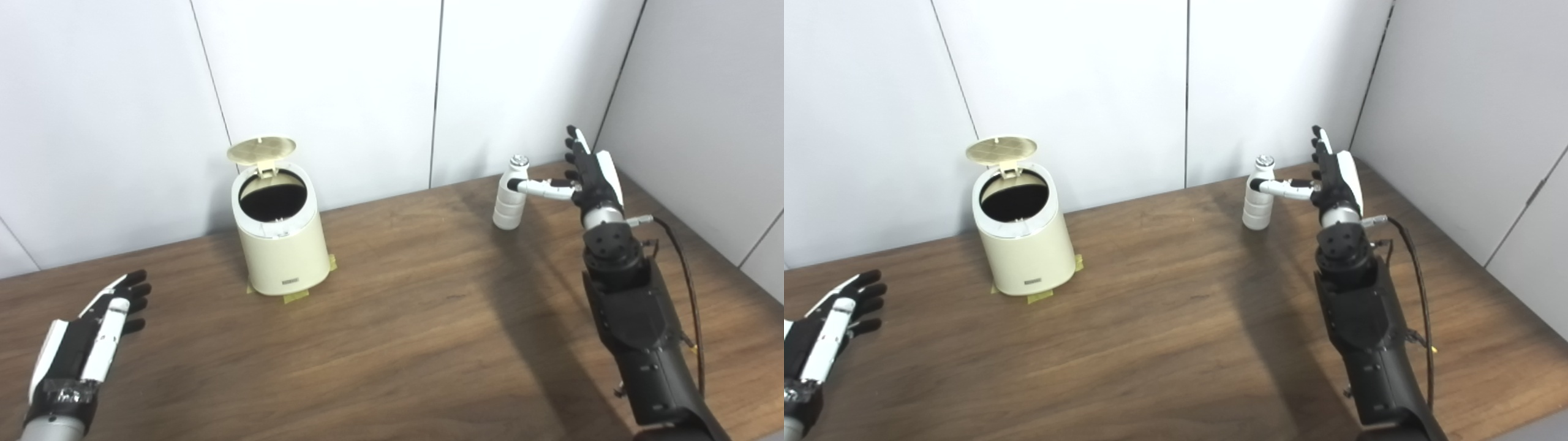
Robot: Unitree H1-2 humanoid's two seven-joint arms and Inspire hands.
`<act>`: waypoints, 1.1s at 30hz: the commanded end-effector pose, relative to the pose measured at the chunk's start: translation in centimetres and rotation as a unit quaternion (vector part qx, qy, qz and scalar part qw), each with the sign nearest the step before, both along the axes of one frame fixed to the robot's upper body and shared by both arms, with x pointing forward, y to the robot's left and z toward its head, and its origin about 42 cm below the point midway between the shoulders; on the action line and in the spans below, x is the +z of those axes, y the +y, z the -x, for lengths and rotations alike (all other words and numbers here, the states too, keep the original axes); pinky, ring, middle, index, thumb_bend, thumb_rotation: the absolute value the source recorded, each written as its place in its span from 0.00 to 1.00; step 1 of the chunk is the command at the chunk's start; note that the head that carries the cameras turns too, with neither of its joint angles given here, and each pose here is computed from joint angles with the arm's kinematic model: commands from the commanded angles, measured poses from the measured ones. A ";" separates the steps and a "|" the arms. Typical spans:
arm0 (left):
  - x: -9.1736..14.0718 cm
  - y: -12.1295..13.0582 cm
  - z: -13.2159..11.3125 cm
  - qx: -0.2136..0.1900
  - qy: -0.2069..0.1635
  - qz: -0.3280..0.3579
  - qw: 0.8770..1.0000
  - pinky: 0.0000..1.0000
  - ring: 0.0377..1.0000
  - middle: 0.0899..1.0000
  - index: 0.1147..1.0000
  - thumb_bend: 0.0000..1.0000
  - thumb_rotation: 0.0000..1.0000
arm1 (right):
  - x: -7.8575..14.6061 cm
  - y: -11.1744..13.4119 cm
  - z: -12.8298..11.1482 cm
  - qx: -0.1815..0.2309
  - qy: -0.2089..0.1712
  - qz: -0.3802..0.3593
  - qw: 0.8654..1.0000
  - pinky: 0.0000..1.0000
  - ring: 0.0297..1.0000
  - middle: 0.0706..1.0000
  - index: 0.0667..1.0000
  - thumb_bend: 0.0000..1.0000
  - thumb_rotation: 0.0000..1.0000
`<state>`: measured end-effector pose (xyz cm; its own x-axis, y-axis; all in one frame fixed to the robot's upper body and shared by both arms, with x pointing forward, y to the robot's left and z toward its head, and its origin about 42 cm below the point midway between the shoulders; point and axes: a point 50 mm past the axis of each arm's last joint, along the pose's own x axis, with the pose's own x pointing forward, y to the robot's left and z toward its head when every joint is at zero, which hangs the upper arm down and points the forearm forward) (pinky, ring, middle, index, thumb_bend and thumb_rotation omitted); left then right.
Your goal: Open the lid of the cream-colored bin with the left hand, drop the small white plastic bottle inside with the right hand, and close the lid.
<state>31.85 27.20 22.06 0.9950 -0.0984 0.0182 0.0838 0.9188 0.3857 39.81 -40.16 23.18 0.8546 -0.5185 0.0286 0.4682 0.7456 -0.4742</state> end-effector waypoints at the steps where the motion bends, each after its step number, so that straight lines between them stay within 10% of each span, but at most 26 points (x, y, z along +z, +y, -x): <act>1: 1.8 -0.3 -0.3 -0.008 -0.031 -0.009 0.999 0.84 0.89 0.86 0.90 0.24 0.99 | 2.9 -0.6 -1.0 -0.001 -0.027 0.025 0.999 0.84 0.90 0.93 0.95 0.91 0.18; 33: 1.8 -1.2 -0.7 -0.013 -0.033 0.005 0.999 0.84 0.86 0.87 0.93 0.16 0.92 | 0.7 -0.9 -3.0 0.018 0.065 0.164 0.984 0.66 0.75 0.76 0.78 0.93 0.10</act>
